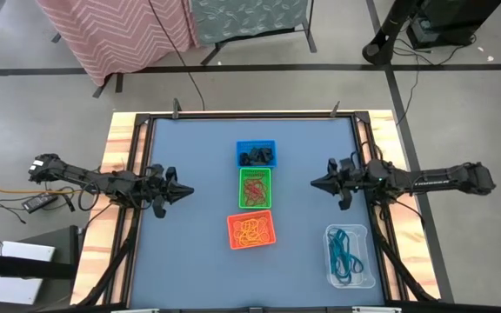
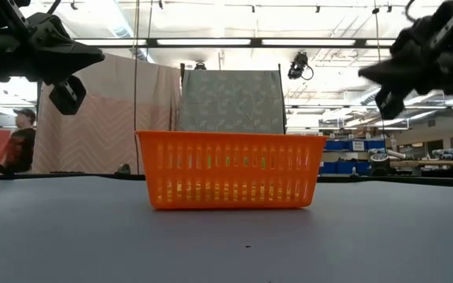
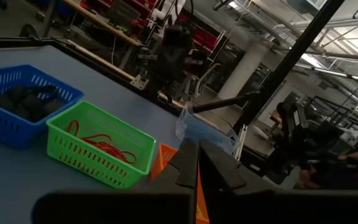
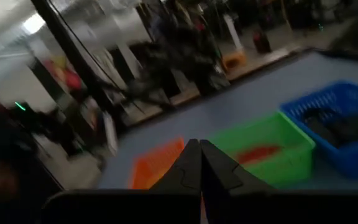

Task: Sort rubber bands into baskets
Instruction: Return to Home Position

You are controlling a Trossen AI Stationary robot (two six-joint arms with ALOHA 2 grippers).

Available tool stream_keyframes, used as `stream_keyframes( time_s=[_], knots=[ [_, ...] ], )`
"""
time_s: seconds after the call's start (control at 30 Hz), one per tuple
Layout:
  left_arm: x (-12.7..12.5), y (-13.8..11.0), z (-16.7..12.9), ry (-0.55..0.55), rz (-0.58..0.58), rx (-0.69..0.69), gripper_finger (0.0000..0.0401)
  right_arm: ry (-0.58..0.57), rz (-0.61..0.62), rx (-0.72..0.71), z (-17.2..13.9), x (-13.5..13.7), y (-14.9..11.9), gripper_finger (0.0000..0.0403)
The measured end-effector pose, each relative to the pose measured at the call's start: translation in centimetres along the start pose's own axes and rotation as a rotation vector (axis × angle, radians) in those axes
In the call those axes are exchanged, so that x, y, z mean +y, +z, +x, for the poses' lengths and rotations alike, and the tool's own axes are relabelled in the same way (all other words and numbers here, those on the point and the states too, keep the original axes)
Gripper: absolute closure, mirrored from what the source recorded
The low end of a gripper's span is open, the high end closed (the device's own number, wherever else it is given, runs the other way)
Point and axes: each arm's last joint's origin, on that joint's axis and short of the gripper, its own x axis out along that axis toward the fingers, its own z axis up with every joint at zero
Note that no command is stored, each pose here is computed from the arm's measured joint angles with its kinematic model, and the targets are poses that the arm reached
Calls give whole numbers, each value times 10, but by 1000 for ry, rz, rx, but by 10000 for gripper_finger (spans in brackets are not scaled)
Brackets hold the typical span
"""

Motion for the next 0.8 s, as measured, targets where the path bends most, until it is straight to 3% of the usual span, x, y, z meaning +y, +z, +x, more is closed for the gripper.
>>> stream_keyframes(
  time_s=[0.17, 0.37, 0.63, 0.8],
  knots=[
    [0, 0, 0, 0, 0, 1, 382, -83, -16, 124, 0, -8, -12, 373],
    [0, 0, 0, 0, 0, 1, 382, -92, -14, 144, 0, -8, -14, 349],
    [0, 0, -1, 0, 0, 1, 382, -88, -15, 135, -2, -8, -13, 350],
    [-1, 8, -7, -26, -16, -71, 382, -22, -33, 9, -9, 0, -1, 351]
  ],
)
